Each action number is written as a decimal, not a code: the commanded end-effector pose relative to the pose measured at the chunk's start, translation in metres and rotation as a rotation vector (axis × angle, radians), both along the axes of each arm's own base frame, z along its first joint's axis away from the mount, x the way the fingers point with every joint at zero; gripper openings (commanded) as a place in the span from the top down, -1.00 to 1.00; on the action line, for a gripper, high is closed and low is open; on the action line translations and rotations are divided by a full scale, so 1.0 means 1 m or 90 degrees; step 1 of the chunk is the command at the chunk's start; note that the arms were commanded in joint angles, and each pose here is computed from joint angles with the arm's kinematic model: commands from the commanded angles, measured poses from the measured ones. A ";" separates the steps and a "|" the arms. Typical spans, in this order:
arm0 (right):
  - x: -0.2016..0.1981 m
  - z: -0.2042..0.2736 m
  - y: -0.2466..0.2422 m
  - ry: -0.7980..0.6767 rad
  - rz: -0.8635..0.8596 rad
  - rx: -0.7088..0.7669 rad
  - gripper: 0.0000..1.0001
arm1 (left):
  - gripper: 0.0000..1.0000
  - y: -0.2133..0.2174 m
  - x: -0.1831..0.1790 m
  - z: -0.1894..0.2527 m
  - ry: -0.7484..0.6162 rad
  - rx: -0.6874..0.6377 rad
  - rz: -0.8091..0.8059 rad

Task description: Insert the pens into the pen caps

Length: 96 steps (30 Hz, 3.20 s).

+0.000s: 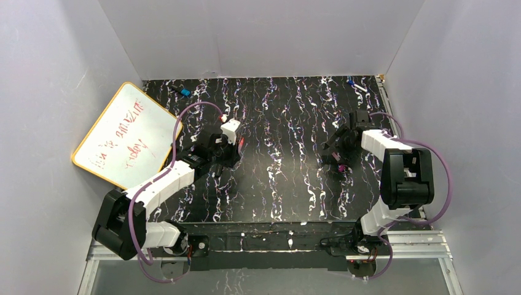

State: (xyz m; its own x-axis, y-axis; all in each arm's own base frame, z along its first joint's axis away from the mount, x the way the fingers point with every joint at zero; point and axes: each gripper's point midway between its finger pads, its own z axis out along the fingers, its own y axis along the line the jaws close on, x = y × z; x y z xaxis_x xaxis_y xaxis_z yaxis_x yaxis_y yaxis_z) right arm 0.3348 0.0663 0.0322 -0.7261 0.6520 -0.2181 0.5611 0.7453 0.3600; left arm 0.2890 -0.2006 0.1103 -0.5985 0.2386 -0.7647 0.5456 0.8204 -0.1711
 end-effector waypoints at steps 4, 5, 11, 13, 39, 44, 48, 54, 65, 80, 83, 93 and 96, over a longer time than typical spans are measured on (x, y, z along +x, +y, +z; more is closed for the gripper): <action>0.032 0.010 -0.009 -0.029 -0.025 -0.021 -0.66 | 1.00 0.003 -0.004 -0.003 0.007 0.014 -0.005; 0.034 0.010 -0.010 -0.029 -0.027 -0.022 -0.66 | 1.00 0.003 -0.004 -0.003 0.007 0.015 -0.005; 0.044 0.007 -0.022 -0.019 -0.053 -0.043 -0.66 | 1.00 0.004 -0.004 -0.004 0.007 0.018 -0.005; 0.046 0.008 -0.025 -0.017 -0.062 -0.048 -0.66 | 1.00 0.003 -0.004 -0.004 0.008 0.018 -0.006; -0.017 0.077 -0.025 0.010 -0.525 0.125 -0.56 | 1.00 0.000 -0.006 0.000 0.008 0.004 -0.015; -0.016 0.061 -0.023 0.081 -0.619 0.144 -0.54 | 1.00 0.000 -0.007 0.004 0.003 -0.002 -0.014; -0.009 0.050 -0.020 0.116 -0.655 0.152 -0.47 | 1.00 -0.001 -0.008 0.007 0.001 -0.009 -0.016; 0.000 0.038 -0.026 0.117 -0.686 0.137 -0.31 | 1.00 0.000 -0.009 0.011 -0.008 -0.013 -0.013; 0.015 0.018 -0.030 0.128 -0.696 0.133 -0.01 | 1.00 0.000 -0.010 0.011 -0.005 -0.015 -0.012; 0.014 -0.012 -0.036 0.180 -0.705 0.121 0.27 | 1.00 0.004 -0.005 0.008 -0.010 0.007 -0.007; 0.013 -0.016 -0.036 0.188 -0.703 0.116 0.27 | 1.00 0.004 -0.005 0.009 -0.012 0.008 -0.007; 0.007 -0.025 -0.035 0.225 -0.698 0.097 0.51 | 1.00 0.007 -0.006 0.010 -0.015 0.016 -0.004; 0.007 -0.025 -0.036 0.227 -0.698 0.091 0.67 | 1.00 0.007 -0.005 0.010 -0.015 0.016 -0.003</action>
